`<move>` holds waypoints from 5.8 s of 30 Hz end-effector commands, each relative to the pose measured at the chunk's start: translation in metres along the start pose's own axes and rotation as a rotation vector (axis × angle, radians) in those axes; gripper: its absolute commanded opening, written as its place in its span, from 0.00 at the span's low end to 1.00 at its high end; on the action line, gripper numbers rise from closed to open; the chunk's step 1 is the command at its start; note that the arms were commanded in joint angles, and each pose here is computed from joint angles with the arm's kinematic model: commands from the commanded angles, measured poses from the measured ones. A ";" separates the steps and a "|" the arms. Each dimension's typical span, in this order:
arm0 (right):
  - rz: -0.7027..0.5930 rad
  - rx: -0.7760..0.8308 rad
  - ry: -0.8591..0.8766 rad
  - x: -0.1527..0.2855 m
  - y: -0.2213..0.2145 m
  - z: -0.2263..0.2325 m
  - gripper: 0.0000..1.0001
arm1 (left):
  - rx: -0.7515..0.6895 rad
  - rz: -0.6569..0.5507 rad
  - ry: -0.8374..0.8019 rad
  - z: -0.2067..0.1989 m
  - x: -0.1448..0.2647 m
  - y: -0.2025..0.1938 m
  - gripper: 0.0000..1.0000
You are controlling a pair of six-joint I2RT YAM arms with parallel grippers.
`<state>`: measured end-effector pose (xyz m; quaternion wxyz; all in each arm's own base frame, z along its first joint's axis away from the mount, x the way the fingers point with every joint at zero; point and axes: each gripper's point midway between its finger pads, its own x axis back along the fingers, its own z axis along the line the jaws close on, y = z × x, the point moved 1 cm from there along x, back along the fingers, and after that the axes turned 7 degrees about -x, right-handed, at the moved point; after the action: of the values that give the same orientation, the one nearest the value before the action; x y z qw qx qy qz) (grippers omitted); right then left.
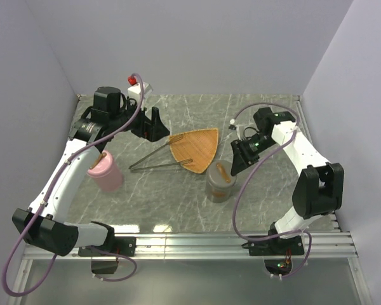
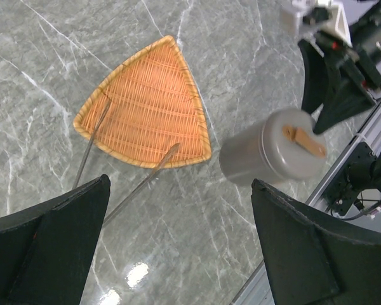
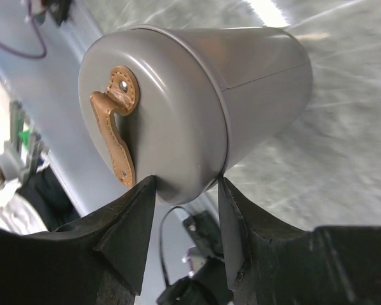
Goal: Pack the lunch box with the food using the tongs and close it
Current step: Move the packing box to the center of the board, then adjust the box lid on the packing box.
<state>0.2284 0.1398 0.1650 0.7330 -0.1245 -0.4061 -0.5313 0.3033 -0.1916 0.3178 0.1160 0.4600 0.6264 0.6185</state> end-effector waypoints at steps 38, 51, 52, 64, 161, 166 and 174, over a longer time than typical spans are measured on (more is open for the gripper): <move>0.019 0.083 -0.142 -0.026 0.014 0.019 0.53 | 0.301 0.467 0.122 0.200 0.150 -0.209 0.67; 0.040 0.076 -0.156 -0.027 0.013 0.014 0.53 | 0.229 0.591 -0.058 0.139 0.130 -0.255 0.49; 0.042 0.075 -0.155 -0.028 0.012 0.014 0.53 | 0.218 0.602 -0.080 0.129 0.128 -0.259 0.49; 0.045 0.061 -0.142 -0.031 0.011 0.014 0.53 | 0.153 0.602 -0.205 0.076 0.067 -0.254 0.43; -0.235 0.760 -0.320 -0.025 0.049 0.101 0.60 | -0.643 -0.055 -0.312 -0.090 0.011 -0.095 0.75; -0.141 0.717 -0.346 -0.055 0.029 0.075 0.60 | -0.647 -0.069 -0.318 -0.091 0.010 -0.092 0.75; -0.069 0.630 -0.341 -0.079 0.008 0.053 0.59 | -0.699 0.031 -0.364 -0.098 -0.002 -0.110 0.63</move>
<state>0.2182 0.2483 0.1869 0.6033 0.1078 -0.6775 -0.4068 0.1883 -0.2338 0.2316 0.3499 0.5172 0.3600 0.6932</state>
